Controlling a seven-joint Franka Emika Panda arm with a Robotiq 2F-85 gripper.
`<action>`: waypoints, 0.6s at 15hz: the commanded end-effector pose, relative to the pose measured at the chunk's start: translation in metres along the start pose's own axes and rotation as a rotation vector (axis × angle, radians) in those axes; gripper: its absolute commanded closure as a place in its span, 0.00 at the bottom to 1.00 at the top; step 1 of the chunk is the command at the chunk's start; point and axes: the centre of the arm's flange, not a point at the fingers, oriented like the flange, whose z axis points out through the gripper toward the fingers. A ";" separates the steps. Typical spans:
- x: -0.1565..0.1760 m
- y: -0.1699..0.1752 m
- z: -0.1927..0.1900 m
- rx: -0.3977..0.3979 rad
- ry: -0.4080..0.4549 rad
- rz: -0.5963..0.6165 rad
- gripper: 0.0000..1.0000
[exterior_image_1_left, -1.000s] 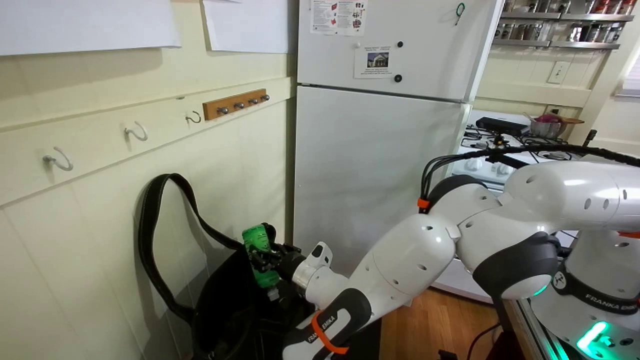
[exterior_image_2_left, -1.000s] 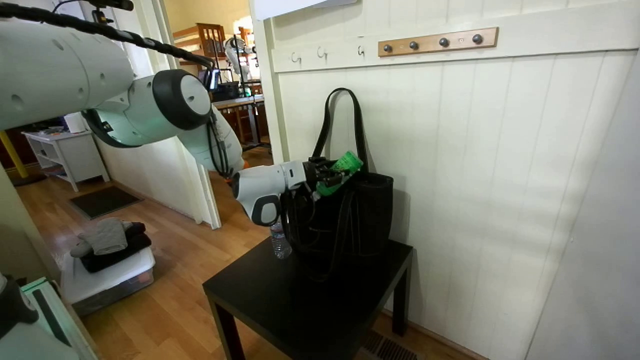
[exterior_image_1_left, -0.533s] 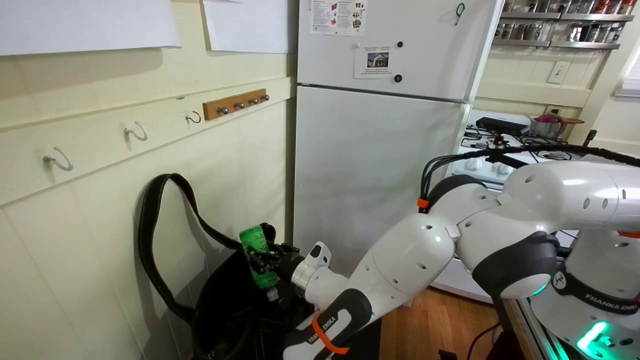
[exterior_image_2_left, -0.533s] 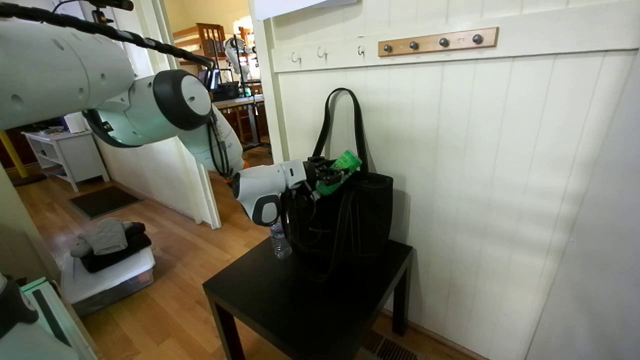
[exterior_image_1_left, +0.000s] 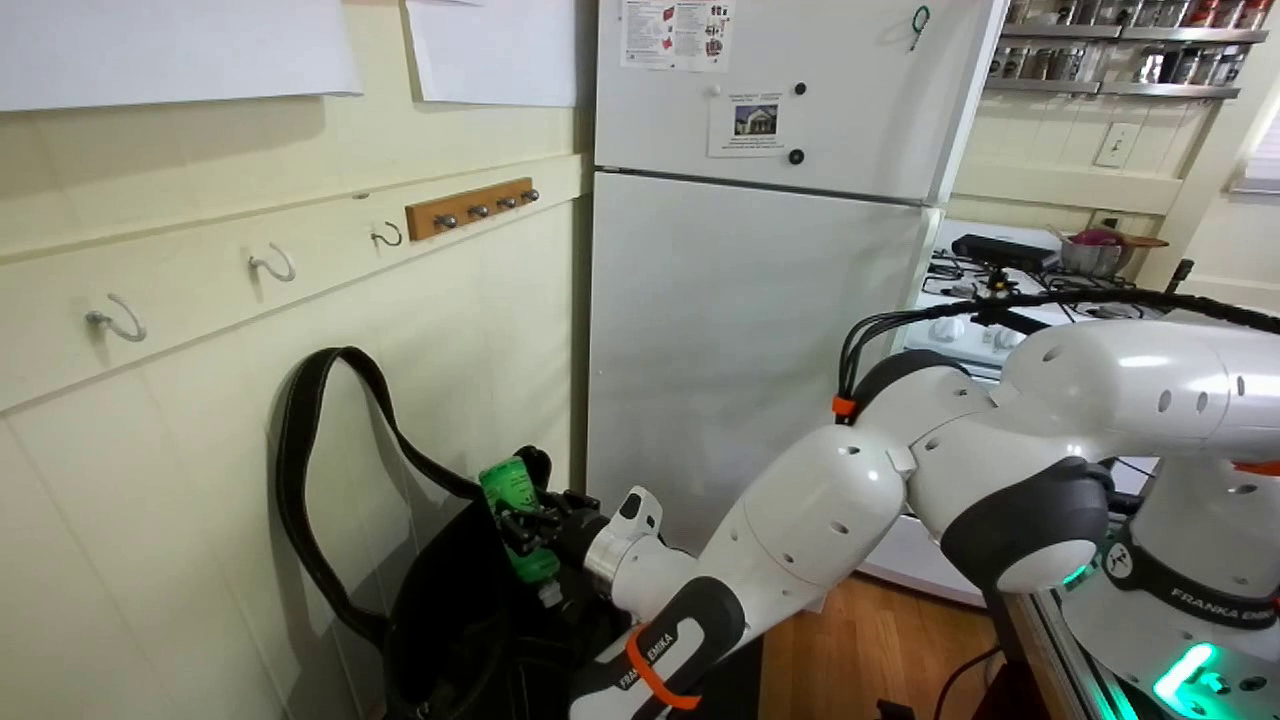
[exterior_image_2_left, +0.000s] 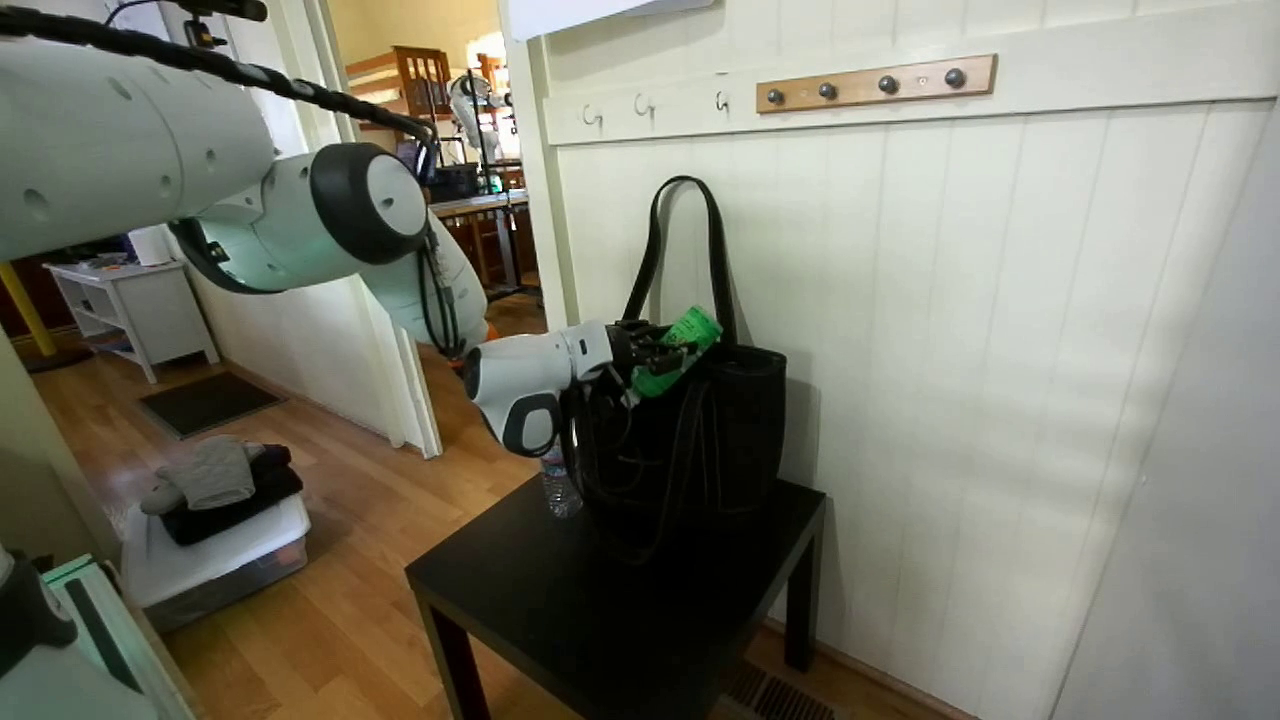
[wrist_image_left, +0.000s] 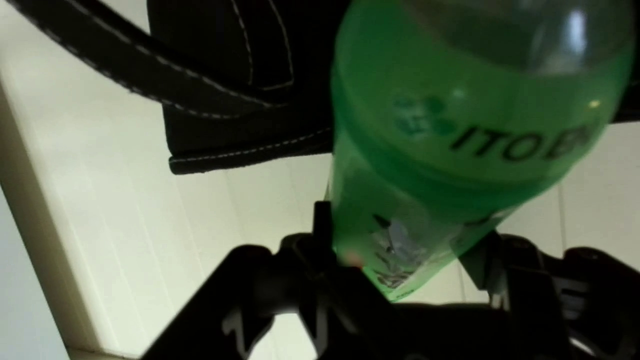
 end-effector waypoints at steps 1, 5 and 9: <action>-0.069 -0.008 0.032 -0.004 -0.008 -0.021 0.64; -0.074 -0.007 0.033 0.011 -0.027 -0.035 0.12; -0.075 -0.005 0.034 0.016 -0.024 -0.051 0.00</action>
